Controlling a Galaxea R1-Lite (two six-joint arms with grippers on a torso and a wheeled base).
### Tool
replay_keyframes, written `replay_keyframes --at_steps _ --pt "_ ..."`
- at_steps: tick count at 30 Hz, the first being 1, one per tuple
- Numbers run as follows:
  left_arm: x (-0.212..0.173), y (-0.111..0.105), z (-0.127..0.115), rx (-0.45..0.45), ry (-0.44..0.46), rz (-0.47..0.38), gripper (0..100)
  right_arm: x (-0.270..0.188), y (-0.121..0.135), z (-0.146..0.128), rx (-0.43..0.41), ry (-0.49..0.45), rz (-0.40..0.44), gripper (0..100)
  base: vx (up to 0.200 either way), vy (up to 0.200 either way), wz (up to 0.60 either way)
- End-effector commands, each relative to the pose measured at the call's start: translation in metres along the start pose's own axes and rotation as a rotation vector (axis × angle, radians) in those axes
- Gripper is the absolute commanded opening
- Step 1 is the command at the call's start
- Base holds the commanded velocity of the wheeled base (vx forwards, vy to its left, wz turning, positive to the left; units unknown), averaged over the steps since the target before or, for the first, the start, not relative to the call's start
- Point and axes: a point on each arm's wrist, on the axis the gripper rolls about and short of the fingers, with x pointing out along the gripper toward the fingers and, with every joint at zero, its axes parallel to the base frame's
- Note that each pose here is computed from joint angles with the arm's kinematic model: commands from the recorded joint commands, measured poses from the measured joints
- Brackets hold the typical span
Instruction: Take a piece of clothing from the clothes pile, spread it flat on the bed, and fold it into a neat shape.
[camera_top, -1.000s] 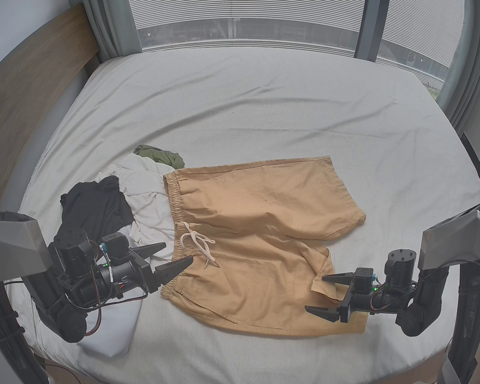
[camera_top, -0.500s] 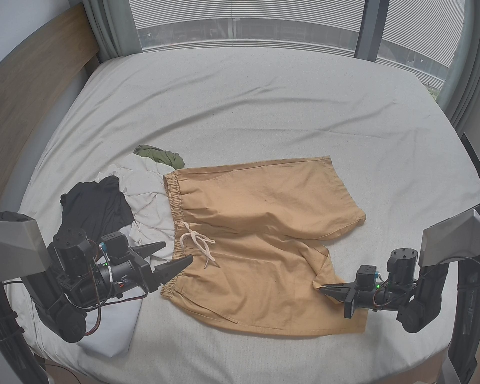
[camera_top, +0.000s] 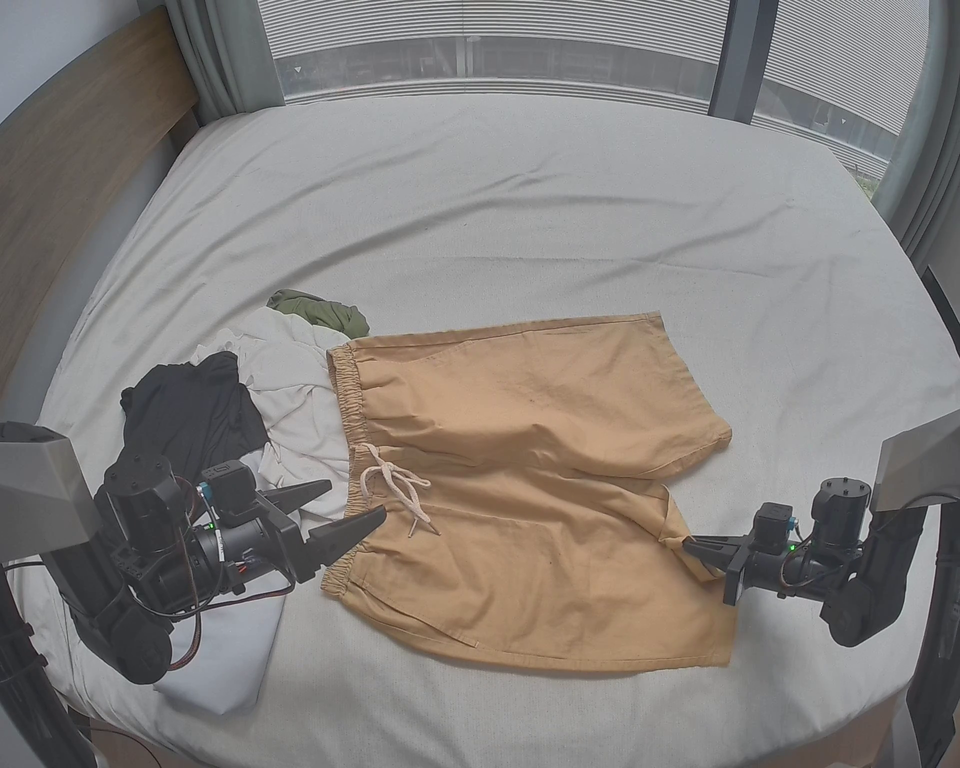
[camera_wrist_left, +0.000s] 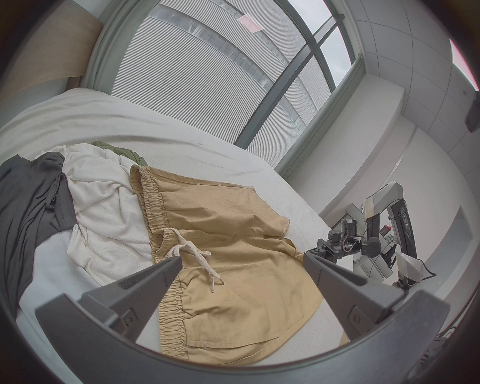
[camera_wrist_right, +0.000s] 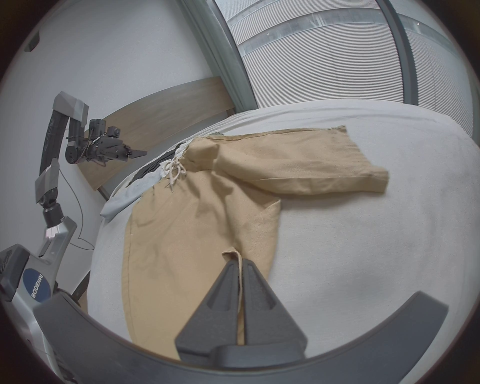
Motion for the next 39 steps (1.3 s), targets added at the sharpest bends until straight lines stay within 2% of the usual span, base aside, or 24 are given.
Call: replay_keyframes --at_steps 1,14,19,39 --pt "0.000 0.001 0.001 0.002 -0.005 0.001 100 -0.007 -0.010 0.005 -0.006 -0.026 -0.039 0 0.000 0.000 0.00" --pt "0.001 0.003 -0.002 -0.003 0.002 0.008 100 -0.003 -0.026 0.013 0.006 -0.075 -0.073 0 0.000 0.000 0.00" --pt "0.001 0.007 -0.006 -0.011 0.015 0.019 100 -0.009 -0.041 0.017 0.009 -0.104 -0.120 0 0.000 0.000 0.00" --pt "0.001 0.011 -0.024 -0.046 0.077 0.064 100 -0.021 -0.065 0.015 0.023 -0.122 -0.209 0 0.000 0.000 0.00"
